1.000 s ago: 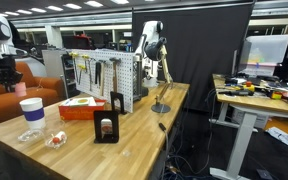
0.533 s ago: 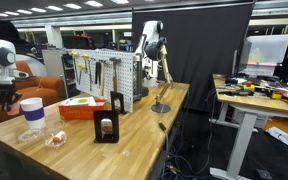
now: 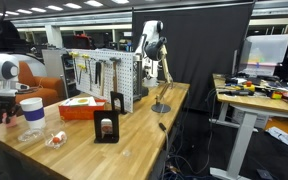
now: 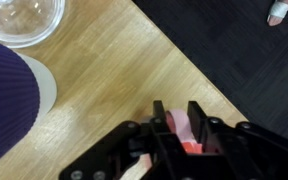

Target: Pour the liquid in the pink mug into the white and blue coffee cup

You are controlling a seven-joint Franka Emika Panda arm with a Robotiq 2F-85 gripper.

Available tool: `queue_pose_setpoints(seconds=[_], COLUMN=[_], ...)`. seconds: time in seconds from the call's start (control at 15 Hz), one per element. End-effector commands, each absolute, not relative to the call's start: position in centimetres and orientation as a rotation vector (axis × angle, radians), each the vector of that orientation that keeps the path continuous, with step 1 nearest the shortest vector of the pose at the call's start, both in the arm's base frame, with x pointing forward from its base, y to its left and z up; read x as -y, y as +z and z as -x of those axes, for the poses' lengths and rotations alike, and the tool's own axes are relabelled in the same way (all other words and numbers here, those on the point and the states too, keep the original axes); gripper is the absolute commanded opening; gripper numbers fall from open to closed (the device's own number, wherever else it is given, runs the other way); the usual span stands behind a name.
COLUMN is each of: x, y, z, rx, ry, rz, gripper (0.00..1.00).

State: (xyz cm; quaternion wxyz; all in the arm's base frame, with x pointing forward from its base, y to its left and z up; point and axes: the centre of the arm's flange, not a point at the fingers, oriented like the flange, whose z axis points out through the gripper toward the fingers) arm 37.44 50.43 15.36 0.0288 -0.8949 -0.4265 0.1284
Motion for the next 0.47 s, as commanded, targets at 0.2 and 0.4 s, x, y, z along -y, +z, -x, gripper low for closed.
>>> queue_pose_setpoints(seconds=[0.2, 0.4], x=[-50.5, -50.51], y=[15.33, 15.33], z=[-37.33, -37.32], rx=[1.319, 1.319], ry=[0.396, 0.396], rz=[2.76, 2.76], gripper=[0.48, 0.48])
